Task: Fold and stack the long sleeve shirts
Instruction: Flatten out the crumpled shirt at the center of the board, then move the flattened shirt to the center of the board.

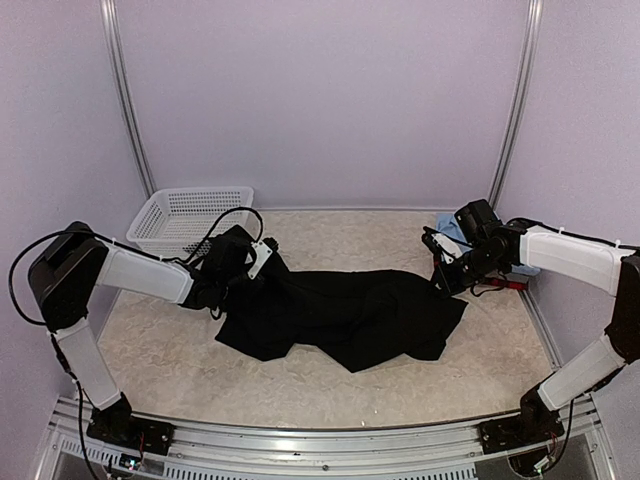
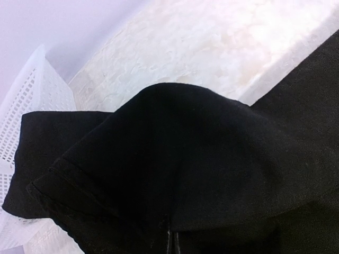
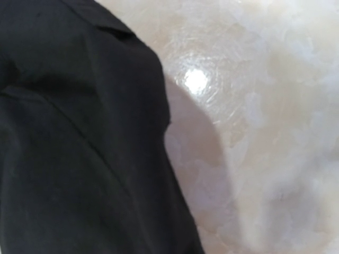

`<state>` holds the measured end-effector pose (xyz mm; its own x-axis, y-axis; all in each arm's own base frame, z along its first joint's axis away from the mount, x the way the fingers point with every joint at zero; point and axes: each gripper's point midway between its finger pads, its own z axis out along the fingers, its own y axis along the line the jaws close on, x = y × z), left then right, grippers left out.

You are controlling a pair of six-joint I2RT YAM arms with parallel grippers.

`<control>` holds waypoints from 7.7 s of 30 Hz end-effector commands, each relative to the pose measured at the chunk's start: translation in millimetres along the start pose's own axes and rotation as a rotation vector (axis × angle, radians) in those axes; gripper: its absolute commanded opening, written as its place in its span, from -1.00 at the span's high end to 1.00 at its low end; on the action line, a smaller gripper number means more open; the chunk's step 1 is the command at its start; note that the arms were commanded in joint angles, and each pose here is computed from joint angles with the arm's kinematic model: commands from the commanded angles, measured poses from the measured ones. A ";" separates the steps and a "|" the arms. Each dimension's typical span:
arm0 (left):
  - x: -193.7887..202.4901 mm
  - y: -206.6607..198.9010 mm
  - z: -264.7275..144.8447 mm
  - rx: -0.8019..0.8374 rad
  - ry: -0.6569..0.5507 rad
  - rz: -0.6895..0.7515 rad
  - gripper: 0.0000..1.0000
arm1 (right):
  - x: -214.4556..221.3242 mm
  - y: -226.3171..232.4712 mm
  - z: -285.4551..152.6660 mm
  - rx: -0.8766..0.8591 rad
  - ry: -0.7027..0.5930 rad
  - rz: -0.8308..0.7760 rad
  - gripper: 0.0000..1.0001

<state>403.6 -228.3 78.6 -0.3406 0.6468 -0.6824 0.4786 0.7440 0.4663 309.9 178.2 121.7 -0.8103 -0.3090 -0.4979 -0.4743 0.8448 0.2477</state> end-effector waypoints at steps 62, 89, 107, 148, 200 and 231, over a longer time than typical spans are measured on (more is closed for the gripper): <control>-202.9 164.3 -542.7 0.568 -1.076 -0.615 1.00 | -47.9 254.3 -449.8 -0.825 -0.790 -0.519 1.00; -213.8 182.2 -489.9 0.334 -0.940 -0.631 1.00 | -82.0 210.7 -366.0 -0.529 -0.640 -0.326 1.00; -201.2 136.2 -447.3 0.435 -0.816 -0.536 1.00 | -71.0 207.3 -335.4 -0.539 -0.563 -0.325 1.00; -118.1 155.6 51.1 -0.026 -0.118 -0.660 1.00 | -202.3 -110.4 92.7 0.213 -0.139 -0.029 1.00; -21.8 3.1 -117.6 0.355 -0.228 -0.826 -0.96 | 58.9 160.7 16.5 -0.102 -0.021 -0.379 -0.18; 129.5 -100.3 -60.1 0.282 0.480 -0.665 -0.50 | 151.8 68.9 69.8 0.068 0.302 0.056 -0.05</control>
<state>320.9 -245.5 24.7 -0.7856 0.0745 -0.6142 0.2784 0.9292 -0.2433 209.5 235.5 22.7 -0.8565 -0.3899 -0.3381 -0.4609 0.8726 0.1614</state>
